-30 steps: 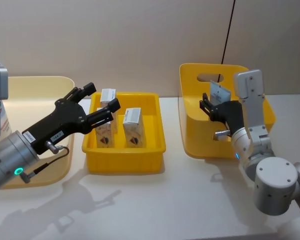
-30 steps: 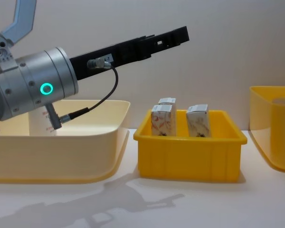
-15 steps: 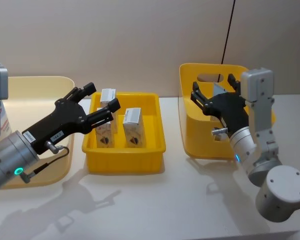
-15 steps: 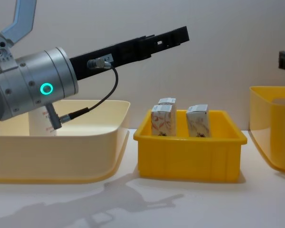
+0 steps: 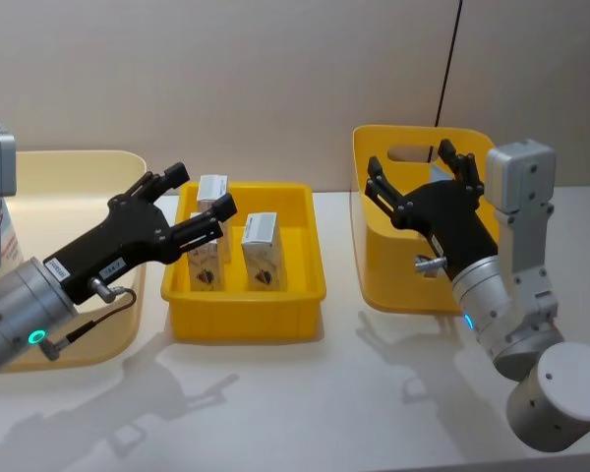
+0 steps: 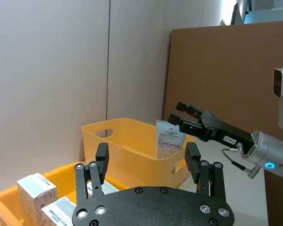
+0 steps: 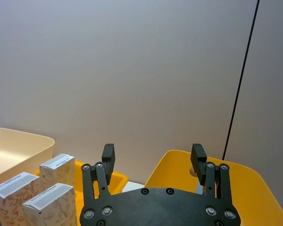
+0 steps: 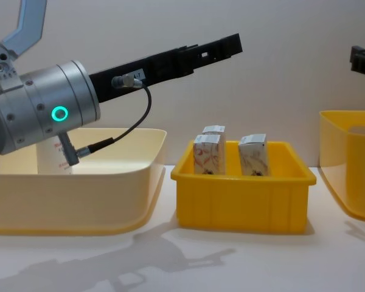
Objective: Bimanual collaborative sorting of washing and personal care products
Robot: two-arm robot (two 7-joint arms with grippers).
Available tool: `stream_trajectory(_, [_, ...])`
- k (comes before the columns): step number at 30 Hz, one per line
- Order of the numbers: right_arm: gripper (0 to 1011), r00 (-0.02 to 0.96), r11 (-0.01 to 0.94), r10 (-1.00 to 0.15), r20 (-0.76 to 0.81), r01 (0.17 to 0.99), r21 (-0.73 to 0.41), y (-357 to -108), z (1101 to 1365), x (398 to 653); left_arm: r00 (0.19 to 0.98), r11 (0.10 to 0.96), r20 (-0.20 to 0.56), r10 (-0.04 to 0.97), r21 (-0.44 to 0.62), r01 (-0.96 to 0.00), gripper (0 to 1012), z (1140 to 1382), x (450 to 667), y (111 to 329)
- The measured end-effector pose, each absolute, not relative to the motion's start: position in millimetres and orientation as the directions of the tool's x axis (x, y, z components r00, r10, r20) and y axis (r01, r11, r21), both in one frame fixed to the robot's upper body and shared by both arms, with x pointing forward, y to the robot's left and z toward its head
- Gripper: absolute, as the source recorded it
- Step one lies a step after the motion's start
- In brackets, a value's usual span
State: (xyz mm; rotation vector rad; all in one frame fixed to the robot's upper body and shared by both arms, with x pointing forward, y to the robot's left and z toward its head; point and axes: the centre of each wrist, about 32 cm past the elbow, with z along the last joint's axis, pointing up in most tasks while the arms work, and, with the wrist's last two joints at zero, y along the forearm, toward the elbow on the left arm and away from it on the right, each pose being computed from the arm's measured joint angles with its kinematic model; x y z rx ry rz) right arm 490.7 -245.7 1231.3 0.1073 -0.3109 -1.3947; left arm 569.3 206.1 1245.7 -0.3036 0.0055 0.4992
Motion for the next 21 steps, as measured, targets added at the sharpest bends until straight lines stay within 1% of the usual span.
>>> stream_trajectory(6, [1001,0.158,0.19,-0.977,0.145,0.951,0.242,-245,1228,487,0.87,0.829,-0.077,0.487,-0.273,-0.488,1003,1244,567,206])
stream_trajectory(10, [1001,0.199,0.222,-0.972,0.128,0.954,0.203,-243,1219,478,0.858,0.821,-0.071,0.509,-0.258,-0.509,1003,1242,565,206])
stream_trajectory(15, [1001,0.259,0.271,-0.961,0.096,0.952,0.141,-241,1205,463,0.819,0.795,-0.05,0.572,-0.215,-0.568,1003,1237,557,205])
stream_trajectory(21, [1001,0.308,0.313,-0.949,0.063,0.946,0.088,-238,1194,450,0.78,0.765,-0.026,0.625,-0.18,-0.619,1004,1233,550,205])
